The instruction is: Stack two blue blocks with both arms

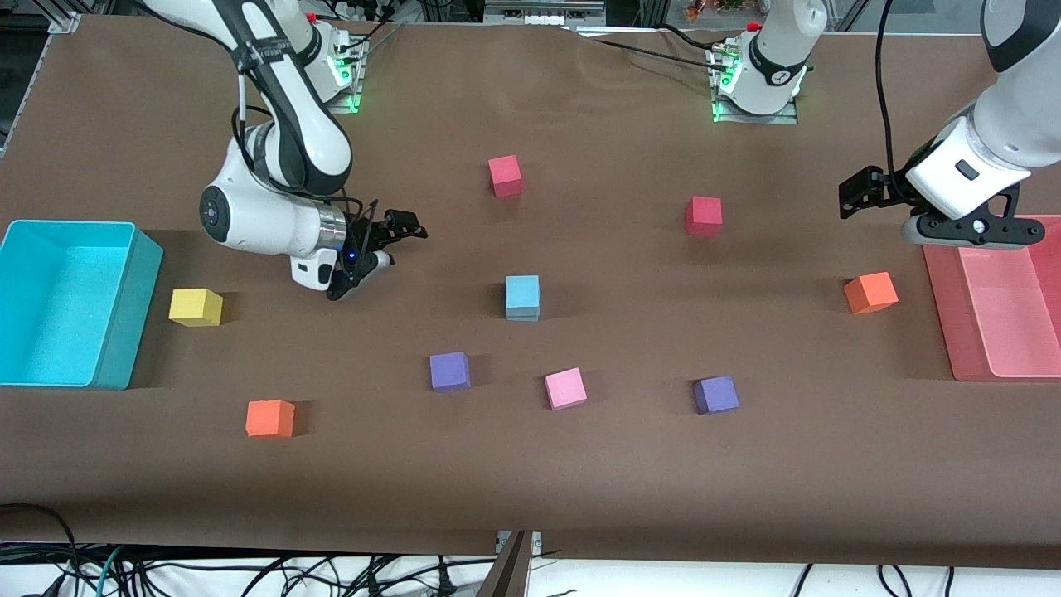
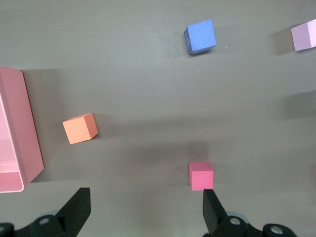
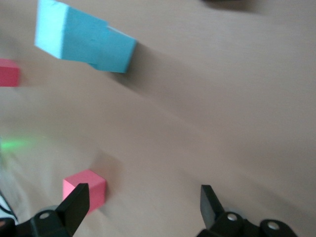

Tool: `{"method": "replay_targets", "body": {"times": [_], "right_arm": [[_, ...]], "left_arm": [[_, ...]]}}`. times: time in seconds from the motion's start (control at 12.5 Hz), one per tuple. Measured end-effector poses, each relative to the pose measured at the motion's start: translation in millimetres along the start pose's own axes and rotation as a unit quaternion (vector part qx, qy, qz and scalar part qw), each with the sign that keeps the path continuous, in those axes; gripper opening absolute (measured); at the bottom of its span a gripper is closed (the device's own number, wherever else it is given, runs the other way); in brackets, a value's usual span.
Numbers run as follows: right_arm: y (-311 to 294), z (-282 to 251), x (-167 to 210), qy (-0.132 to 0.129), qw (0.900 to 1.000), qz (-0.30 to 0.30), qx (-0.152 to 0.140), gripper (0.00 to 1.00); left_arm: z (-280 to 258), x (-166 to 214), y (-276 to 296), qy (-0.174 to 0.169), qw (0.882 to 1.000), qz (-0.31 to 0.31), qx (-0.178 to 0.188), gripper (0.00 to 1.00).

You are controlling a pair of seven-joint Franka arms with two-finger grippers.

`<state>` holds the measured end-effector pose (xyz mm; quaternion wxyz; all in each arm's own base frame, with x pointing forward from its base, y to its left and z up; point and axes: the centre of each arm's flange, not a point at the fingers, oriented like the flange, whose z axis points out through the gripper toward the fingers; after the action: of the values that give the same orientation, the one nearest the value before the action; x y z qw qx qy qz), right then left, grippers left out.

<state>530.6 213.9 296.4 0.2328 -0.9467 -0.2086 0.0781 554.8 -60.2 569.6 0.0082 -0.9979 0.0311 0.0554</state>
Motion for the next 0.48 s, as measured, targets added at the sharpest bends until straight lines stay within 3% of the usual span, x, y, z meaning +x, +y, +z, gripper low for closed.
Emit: {"method": "replay_targets", "body": {"times": [0.16, 0.24, 0.4, 0.48], "right_arm": [[11.3, -46.1, 7.2, -0.035, 0.996, 0.016, -0.079, 1.0], [20.4, -75.5, 9.0, -0.04, 0.992, 0.024, -0.118, 1.0], [39.4, -142.3, 4.2, -0.025, 0.98, 0.054, -0.188, 1.0], [49.4, -176.0, -5.1, -0.007, 0.976, 0.075, -0.204, 1.0]], "left_arm": [[0.4, -0.1, 1.6, 0.0, 1.0, 0.002, 0.0, 1.0], [0.5, -0.1, 1.5, -0.001, 1.0, 0.001, 0.0, 1.0], [0.6, -0.1, 1.4, -0.001, 1.0, 0.001, 0.0, 1.0], [1.0, -0.2, 1.1, -0.001, 1.0, 0.001, 0.0, 1.0]]}}
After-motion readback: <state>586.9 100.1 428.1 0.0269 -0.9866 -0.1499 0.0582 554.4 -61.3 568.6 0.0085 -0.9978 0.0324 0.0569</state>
